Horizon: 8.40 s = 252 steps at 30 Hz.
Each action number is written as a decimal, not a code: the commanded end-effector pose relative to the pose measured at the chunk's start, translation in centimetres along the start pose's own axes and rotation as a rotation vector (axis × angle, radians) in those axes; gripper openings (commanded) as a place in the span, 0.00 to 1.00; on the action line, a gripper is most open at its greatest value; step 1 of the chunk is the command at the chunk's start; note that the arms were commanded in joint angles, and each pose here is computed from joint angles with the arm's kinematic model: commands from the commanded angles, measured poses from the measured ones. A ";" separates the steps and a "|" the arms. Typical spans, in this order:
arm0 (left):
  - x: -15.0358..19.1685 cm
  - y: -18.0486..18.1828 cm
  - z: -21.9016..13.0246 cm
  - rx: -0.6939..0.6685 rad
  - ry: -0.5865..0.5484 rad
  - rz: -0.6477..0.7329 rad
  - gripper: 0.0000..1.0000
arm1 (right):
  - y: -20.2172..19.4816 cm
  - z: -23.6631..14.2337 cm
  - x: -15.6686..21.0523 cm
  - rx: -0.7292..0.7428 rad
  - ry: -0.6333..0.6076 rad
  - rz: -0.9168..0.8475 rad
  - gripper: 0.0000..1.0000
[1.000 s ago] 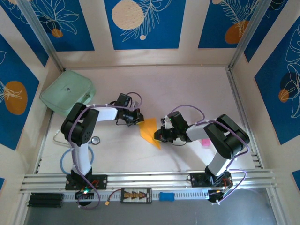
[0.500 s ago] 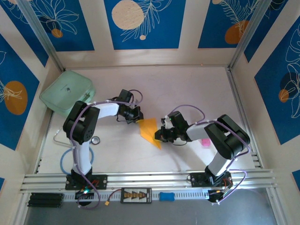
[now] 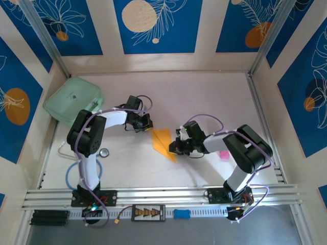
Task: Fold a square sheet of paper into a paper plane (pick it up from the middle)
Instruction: Fourth fold the wing at the center of the table, then turn over the paper at the center of the table.
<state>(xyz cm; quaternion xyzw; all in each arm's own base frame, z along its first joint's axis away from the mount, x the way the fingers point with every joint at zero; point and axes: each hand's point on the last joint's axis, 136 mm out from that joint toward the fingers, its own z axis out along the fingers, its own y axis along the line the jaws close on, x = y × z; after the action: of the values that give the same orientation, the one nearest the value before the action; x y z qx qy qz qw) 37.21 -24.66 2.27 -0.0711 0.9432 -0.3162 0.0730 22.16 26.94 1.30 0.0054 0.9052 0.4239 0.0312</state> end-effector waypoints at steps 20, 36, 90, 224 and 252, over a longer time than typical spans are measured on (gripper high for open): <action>6.9 -5.9 1.3 0.236 0.161 0.176 0.05 | -5.0 -0.4 3.9 0.183 0.107 0.132 0.00; 8.1 -0.2 3.8 0.039 0.190 0.154 0.03 | 2.2 -1.2 -0.4 0.090 0.052 0.004 0.00; 6.9 0.4 3.1 0.022 0.148 0.115 0.01 | -5.3 -3.5 10.4 0.183 0.122 0.151 0.04; 7.8 -7.2 -0.2 0.191 0.123 0.253 0.13 | -1.5 -3.6 5.5 0.159 0.021 0.264 0.28; 8.7 -1.2 2.9 0.072 0.231 0.071 0.06 | -1.1 -3.0 5.5 0.125 0.054 0.292 0.30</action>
<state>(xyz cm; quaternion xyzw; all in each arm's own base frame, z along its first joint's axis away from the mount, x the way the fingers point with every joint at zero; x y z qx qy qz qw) 29.97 -30.14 1.97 0.0268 0.9235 -0.3826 0.0047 16.67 23.82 2.02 0.1288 0.9215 0.3638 -0.0436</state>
